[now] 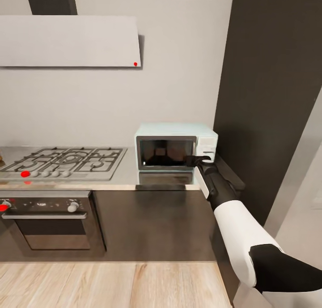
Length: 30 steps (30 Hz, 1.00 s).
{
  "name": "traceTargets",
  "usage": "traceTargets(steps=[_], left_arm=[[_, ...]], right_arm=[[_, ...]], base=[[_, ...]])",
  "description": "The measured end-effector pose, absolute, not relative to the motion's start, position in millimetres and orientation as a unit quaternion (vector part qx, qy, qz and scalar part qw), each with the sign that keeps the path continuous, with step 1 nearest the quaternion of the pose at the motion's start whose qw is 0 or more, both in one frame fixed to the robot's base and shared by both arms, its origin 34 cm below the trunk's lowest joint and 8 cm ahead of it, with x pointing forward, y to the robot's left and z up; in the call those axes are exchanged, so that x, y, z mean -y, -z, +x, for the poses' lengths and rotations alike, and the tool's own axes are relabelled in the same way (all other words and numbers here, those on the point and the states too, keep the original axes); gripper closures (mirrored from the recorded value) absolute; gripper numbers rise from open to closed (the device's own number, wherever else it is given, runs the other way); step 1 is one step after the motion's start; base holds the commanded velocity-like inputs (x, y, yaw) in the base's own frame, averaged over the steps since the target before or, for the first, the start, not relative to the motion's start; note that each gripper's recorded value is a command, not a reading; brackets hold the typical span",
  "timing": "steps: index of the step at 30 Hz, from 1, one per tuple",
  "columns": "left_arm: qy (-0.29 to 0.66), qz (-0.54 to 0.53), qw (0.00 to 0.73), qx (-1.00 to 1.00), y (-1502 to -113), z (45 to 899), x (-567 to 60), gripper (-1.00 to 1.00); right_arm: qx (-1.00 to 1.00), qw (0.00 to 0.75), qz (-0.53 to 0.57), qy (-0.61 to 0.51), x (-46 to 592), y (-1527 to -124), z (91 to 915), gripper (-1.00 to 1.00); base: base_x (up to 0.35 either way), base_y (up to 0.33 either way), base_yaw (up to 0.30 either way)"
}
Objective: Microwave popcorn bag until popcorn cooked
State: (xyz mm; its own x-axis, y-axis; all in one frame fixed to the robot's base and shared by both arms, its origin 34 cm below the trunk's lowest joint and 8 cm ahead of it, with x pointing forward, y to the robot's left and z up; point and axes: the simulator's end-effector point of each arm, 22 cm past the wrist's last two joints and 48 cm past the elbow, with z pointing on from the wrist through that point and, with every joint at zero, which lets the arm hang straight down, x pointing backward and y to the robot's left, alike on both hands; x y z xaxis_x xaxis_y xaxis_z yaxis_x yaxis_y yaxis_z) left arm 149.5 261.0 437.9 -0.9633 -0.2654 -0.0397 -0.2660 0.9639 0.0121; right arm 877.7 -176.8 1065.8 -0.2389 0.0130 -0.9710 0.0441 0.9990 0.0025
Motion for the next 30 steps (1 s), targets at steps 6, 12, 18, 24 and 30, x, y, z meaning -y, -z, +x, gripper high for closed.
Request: traceTargets(steps=[6,12,18,24,30], left_arm=[[-0.009,-0.134,0.019,-0.991,-437.8,149.6,-261.1,-1.0],[-0.009,-0.134,0.019,-0.991,-437.8,149.5,-261.3,-1.0],[-0.009,-0.135,0.019,-0.991,-437.8,149.5,-261.1,-1.0],[-0.009,-0.135,0.019,-0.991,-437.8,149.6,-261.1,-1.0],[-0.009,-0.135,0.019,-0.991,-437.8,149.4,-261.3,-1.0]], right_arm=[[-0.787,0.616,0.023,0.022,193.5,-1064.0,879.1,-1.0],[-0.787,0.616,0.024,0.026,200.2,-1063.6,879.6,-1.0],[-0.787,0.616,0.024,0.025,198.6,-1063.5,879.6,-1.0],[-0.789,0.614,0.024,0.024,196.5,-1061.5,879.6,-1.0],[-0.794,0.607,0.023,0.027,198.6,-1044.6,881.3,-1.0]], base=[[0.19,0.0,0.0],[0.155,0.0,0.0],[0.087,0.0,0.0],[0.003,0.0,0.0],[0.0,0.0,0.0]])
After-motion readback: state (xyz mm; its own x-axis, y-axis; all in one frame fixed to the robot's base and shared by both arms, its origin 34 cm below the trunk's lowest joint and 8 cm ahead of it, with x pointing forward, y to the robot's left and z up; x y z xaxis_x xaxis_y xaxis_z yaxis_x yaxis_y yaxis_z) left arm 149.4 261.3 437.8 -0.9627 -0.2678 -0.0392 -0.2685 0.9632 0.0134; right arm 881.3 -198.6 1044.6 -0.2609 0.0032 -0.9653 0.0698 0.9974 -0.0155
